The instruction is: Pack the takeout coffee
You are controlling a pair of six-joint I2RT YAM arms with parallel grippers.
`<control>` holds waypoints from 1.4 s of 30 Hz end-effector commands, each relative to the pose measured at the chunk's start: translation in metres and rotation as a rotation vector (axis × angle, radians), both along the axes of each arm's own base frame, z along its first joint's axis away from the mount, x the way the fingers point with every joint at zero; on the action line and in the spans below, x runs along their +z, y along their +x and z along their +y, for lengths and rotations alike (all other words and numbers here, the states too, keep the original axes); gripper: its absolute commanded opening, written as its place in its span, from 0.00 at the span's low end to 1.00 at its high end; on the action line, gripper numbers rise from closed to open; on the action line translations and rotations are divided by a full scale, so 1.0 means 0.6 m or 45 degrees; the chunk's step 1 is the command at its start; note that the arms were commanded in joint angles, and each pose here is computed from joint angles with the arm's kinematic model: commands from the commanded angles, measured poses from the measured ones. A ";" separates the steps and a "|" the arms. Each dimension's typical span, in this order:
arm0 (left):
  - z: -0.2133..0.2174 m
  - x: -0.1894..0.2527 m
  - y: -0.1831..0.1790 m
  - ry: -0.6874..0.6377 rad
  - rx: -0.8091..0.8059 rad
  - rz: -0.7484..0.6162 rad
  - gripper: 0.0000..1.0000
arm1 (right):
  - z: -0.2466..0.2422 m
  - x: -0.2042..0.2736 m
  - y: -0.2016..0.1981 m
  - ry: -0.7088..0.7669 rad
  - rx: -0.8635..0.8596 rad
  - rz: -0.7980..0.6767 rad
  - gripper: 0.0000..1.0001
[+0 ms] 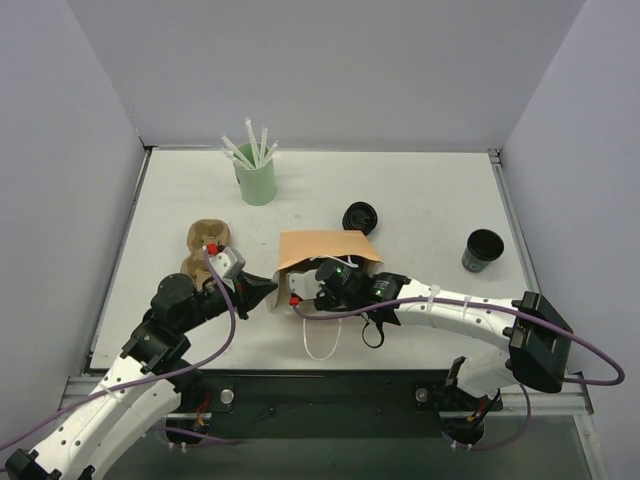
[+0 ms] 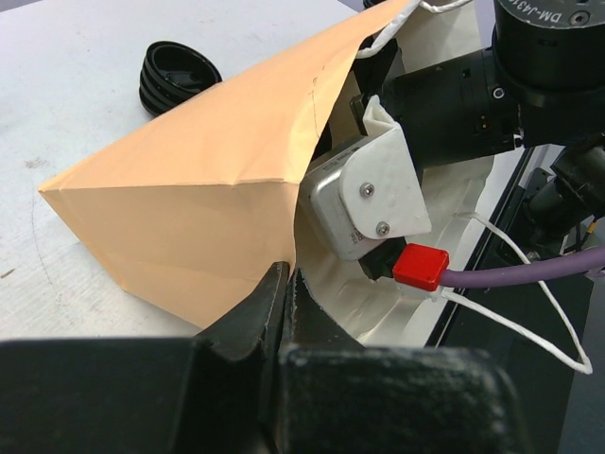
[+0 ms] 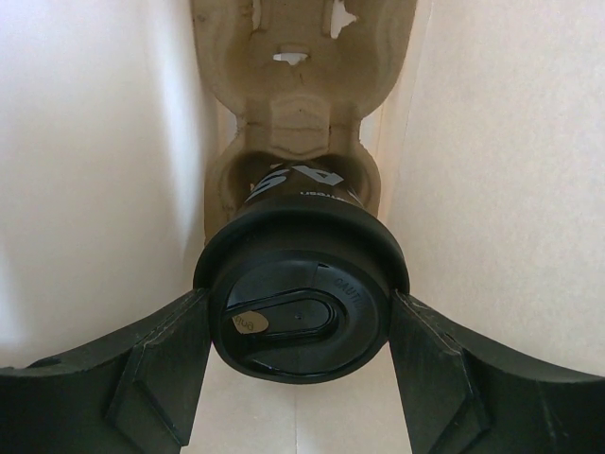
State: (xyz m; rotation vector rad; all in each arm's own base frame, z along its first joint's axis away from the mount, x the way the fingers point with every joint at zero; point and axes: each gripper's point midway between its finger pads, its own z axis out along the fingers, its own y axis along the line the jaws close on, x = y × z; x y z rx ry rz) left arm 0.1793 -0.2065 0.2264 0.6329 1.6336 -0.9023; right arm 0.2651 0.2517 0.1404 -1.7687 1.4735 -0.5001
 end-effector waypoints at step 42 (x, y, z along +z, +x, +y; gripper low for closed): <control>-0.015 0.028 -0.010 -0.187 -0.021 0.089 0.00 | 0.016 -0.021 0.050 0.245 -0.108 -0.133 0.43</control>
